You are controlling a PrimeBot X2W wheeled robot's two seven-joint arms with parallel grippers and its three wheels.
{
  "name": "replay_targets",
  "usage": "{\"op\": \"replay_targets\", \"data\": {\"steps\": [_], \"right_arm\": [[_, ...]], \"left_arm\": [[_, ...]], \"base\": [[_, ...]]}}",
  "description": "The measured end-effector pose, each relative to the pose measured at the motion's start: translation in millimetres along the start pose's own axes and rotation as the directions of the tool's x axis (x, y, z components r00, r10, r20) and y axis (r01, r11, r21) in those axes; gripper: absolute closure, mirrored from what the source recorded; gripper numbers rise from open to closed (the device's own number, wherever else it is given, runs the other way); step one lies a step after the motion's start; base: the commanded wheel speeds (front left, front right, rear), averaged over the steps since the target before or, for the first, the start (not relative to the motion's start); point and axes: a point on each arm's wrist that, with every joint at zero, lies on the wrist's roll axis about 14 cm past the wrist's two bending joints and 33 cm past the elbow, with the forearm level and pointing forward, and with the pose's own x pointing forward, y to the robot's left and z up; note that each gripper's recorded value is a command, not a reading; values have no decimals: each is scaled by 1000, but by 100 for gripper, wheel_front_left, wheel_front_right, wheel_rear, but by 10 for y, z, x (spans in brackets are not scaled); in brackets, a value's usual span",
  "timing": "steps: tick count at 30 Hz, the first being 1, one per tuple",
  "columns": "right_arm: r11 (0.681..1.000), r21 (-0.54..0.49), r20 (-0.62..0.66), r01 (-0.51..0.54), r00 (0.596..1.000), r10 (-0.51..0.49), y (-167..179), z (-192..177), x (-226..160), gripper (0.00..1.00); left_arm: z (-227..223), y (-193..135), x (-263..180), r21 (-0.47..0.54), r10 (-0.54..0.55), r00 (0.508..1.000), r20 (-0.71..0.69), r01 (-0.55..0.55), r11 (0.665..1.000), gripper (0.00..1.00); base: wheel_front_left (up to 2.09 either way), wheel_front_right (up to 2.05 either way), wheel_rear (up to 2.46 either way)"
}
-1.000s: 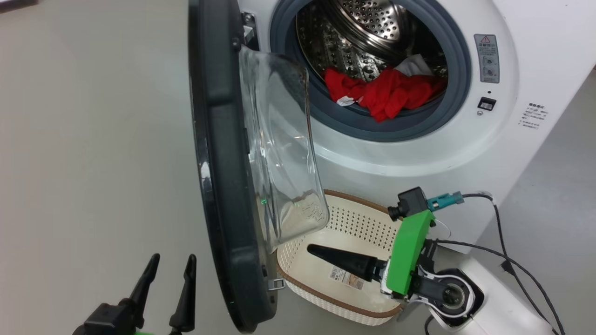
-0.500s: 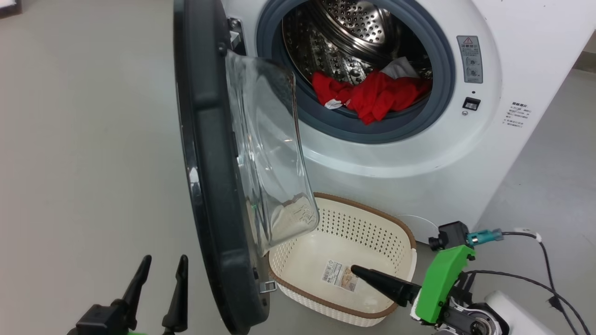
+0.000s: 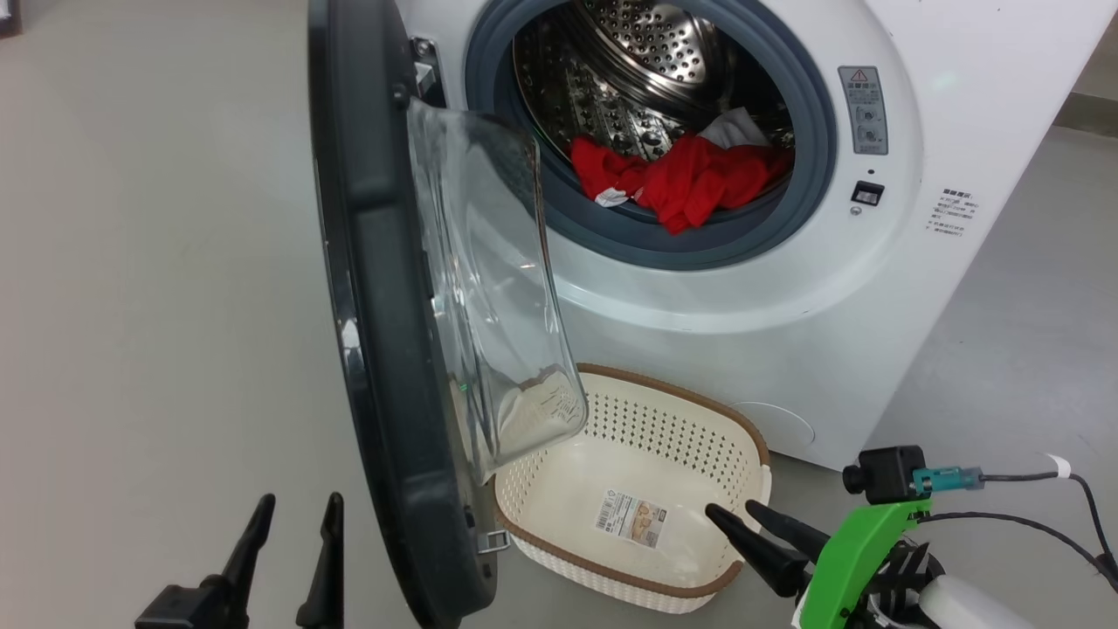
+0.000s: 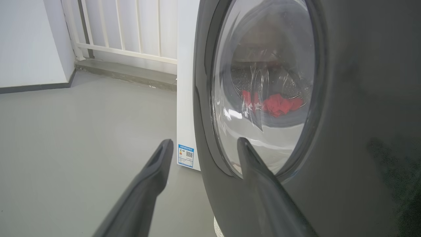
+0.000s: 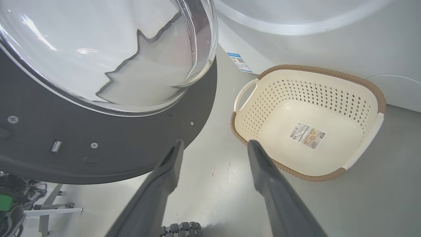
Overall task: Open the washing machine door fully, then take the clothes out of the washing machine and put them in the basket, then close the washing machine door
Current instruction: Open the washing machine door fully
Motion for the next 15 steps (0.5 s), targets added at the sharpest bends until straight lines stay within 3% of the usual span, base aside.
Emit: {"op": "replay_targets", "data": {"steps": [15], "right_arm": [[981, -165, 177, 101, 982, -72, -324, 69, -137, 0]], "left_arm": [[-13, 5, 25, 1, 2, 1000, -4, -2, 1000, 0]], "base": [[0, 0, 0]]}}
